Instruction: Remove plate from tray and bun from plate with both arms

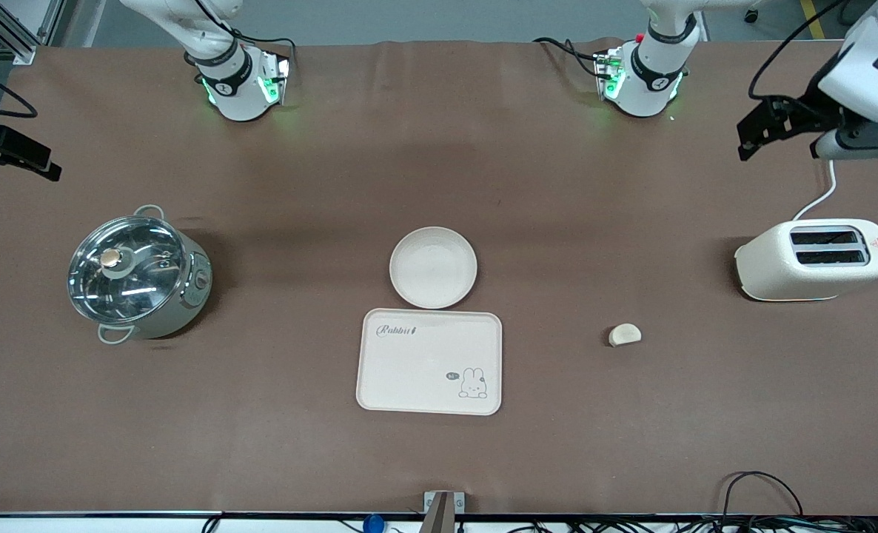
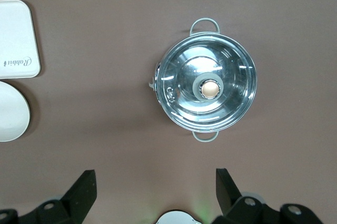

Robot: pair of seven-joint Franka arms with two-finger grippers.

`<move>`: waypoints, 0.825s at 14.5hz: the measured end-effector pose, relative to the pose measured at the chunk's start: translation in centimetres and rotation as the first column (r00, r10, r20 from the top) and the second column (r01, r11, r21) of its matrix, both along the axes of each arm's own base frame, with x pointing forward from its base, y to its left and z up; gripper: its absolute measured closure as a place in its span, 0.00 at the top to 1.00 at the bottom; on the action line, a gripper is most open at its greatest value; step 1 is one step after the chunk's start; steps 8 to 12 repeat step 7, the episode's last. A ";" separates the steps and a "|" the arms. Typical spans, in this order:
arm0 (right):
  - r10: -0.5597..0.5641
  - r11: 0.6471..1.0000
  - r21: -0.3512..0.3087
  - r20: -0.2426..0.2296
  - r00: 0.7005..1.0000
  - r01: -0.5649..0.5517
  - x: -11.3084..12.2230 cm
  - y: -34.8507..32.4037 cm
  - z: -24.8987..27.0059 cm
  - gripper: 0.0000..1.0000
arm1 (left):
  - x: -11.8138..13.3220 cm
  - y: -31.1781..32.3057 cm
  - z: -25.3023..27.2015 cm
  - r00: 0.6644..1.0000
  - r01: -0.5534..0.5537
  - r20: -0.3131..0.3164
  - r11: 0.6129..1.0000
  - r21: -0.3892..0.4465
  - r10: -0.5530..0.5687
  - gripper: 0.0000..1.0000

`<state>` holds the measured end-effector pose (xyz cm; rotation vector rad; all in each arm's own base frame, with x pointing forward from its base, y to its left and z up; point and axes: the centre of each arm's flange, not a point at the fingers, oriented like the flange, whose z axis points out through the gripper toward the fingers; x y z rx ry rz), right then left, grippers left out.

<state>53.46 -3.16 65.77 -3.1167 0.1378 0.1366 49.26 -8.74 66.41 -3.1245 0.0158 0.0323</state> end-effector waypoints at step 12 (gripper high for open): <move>0.003 1.000 0.000 0.000 1.000 -0.003 0.0 0.2 0.0 1.00 | -1.1 2.4 0.4 0.999 0.039 0.002 0.999 -0.008 -0.039 1.00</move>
